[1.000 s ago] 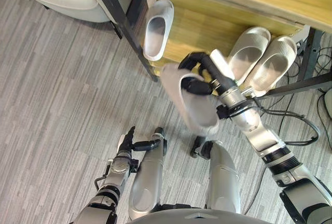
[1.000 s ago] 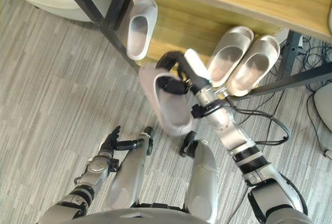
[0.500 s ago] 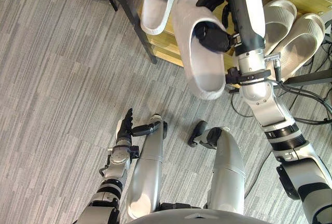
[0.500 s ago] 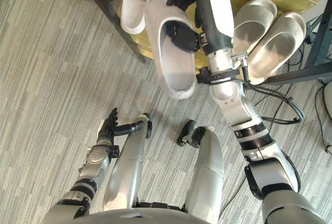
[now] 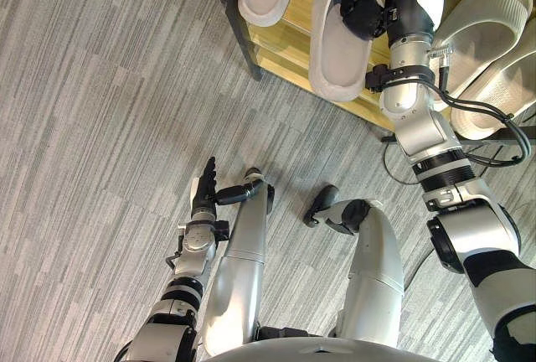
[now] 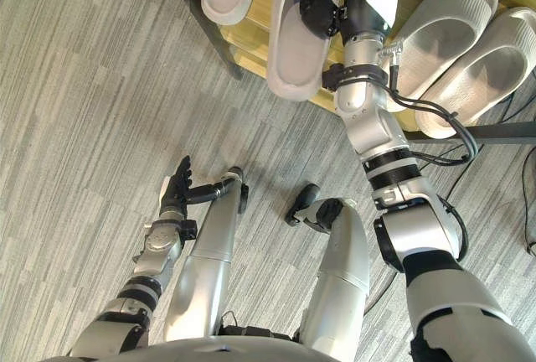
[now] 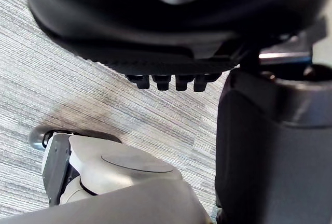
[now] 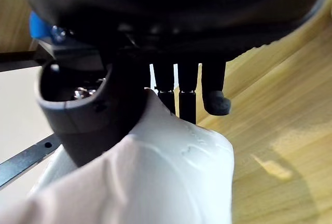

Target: Organize the slippers on the shoe rack

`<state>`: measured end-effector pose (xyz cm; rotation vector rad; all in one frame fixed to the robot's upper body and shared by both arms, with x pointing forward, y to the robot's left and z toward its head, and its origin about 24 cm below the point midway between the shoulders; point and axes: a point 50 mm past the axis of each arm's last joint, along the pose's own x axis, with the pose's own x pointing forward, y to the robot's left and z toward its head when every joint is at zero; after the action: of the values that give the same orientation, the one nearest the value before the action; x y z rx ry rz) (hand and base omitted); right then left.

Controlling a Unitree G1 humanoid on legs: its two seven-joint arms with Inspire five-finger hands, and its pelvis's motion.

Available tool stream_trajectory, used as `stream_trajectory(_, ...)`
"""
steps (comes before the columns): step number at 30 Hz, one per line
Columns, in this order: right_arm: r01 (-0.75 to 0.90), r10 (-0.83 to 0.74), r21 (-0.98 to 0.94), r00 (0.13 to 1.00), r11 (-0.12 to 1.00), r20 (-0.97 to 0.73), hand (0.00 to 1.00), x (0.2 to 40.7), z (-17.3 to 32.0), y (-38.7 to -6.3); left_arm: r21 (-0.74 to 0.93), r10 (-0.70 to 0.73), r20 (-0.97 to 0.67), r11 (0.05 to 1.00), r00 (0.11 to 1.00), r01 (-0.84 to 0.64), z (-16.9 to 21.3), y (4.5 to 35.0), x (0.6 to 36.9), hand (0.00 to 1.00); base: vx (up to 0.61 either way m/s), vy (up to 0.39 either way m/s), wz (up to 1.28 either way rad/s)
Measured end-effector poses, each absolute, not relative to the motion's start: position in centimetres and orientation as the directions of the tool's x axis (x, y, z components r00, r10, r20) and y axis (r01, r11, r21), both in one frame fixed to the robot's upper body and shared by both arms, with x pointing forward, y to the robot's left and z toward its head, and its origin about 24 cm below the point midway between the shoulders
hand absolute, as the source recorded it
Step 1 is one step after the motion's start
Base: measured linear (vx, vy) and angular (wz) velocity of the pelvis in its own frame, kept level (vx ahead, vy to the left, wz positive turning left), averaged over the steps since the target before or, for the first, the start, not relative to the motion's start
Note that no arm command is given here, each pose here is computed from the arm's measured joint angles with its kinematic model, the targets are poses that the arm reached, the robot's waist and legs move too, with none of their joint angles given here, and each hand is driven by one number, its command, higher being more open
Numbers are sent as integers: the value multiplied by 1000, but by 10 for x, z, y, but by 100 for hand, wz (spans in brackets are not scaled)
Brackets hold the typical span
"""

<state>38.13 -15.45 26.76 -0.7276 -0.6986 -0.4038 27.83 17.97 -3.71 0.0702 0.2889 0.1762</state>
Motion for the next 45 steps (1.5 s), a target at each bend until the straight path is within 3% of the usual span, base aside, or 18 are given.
stream_trajectory(7,634,-237,-337,646,696,726,100,383,285,-160,98,192,-262,980,946,-172,-33,176,283,100,7,52,5)
stream_trajectory(21,633,-316,-216,617,744,721,100,375,276,-152,126,220,-281,973,934,-191,-34,178,283,100,12,54,-1)
stream_trajectory(37,538,-268,-304,740,786,617,100,370,225,-153,158,254,-329,964,910,-212,-42,190,279,100,13,43,-6)
stream_trajectory(45,301,-245,-38,838,953,487,100,346,181,-127,167,267,-354,961,896,-221,-47,194,276,100,16,32,-3)
